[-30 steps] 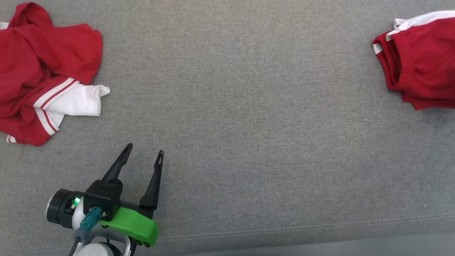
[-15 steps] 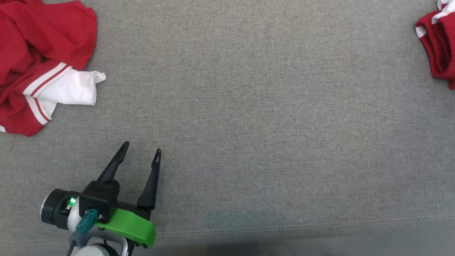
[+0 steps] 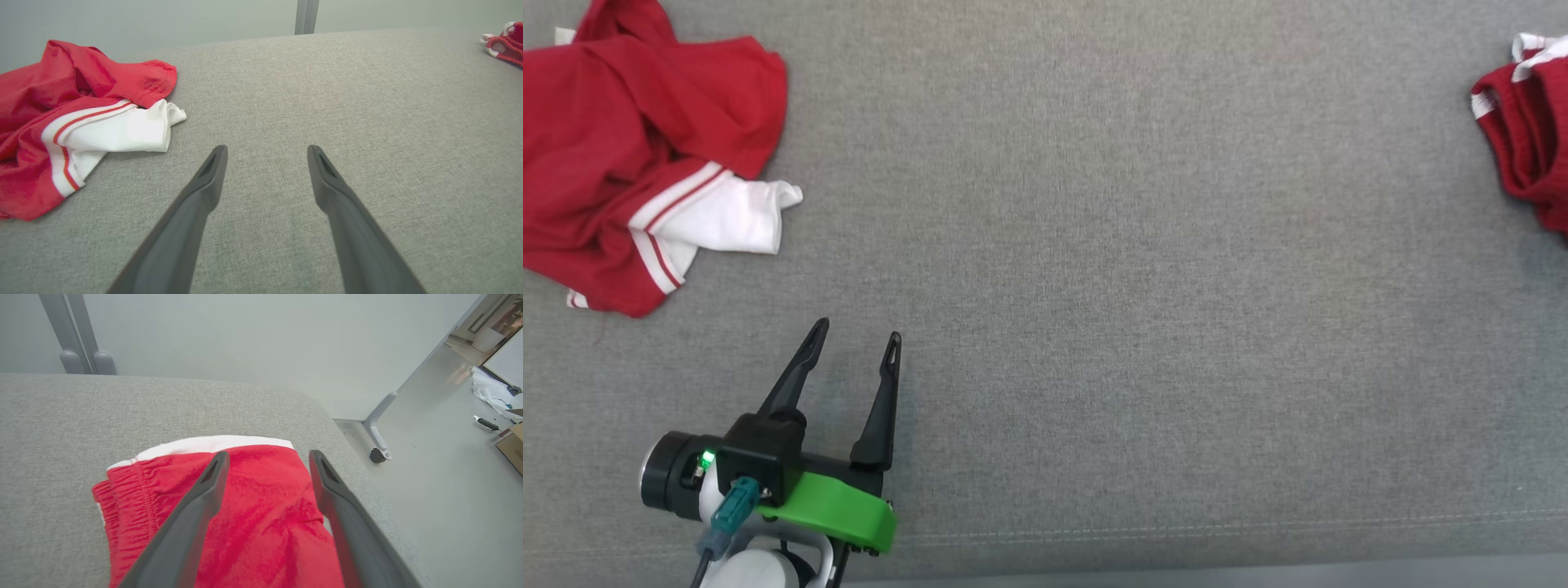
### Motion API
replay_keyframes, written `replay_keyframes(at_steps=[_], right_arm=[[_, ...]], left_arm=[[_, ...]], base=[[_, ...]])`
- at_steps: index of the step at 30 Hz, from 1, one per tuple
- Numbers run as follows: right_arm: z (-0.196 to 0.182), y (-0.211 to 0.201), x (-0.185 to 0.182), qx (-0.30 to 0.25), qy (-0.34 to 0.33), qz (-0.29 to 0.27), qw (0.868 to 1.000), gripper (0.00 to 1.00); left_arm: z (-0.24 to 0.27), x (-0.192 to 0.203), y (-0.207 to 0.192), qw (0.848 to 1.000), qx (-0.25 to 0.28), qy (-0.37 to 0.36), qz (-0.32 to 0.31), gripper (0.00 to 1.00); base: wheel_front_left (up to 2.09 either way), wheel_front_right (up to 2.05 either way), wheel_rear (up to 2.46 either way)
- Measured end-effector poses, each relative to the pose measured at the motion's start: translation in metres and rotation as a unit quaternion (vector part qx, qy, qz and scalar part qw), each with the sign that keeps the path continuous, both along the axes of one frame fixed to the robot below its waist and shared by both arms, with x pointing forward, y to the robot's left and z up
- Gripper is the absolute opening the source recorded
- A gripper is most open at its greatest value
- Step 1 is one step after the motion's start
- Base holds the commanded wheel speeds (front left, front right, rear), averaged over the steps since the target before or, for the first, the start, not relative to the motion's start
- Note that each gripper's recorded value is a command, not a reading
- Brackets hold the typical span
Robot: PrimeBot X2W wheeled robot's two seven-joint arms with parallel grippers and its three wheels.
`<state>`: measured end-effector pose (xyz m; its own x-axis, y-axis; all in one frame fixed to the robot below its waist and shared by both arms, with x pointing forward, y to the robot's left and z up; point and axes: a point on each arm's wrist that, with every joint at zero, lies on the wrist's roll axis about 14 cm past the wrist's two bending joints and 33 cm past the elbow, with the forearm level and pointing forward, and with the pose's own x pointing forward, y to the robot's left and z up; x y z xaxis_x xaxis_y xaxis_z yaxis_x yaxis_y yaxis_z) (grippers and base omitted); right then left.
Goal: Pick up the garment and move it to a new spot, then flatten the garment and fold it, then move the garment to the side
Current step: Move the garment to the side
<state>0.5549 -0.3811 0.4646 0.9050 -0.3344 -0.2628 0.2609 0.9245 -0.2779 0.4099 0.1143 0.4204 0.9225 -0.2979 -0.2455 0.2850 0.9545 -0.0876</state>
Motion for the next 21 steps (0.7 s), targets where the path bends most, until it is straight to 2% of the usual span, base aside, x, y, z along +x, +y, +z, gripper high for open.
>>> replay_keyframes(at_steps=[9, 12, 13, 21], right_arm=[[0.021, 0.05, -0.031, 0.083, -0.075, 0.038, 0.993, 1.0], [0.033, 0.071, -0.043, 0.128, -0.105, 0.054, 0.985, 1.0], [0.047, 0.076, -0.052, 0.149, -0.131, 0.06, 0.978, 1.0], [0.086, 0.113, -0.091, 0.225, -0.197, 0.103, 0.949, 1.0]], left_arm=[[0.032, -0.013, 0.013, 0.998, -0.008, -0.051, 0.042, 1.0], [0.041, -0.022, 0.02, 0.996, -0.022, -0.057, 0.067, 1.0], [0.051, -0.027, 0.025, 0.994, -0.033, -0.069, 0.083, 1.0], [0.074, -0.05, 0.053, 0.982, -0.064, -0.092, 0.154, 1.0]], base=[[0.0, 0.0, 0.0], [0.0, 0.0, 0.0], [0.0, 0.0, 0.0], [0.0, 0.0, 0.0]])
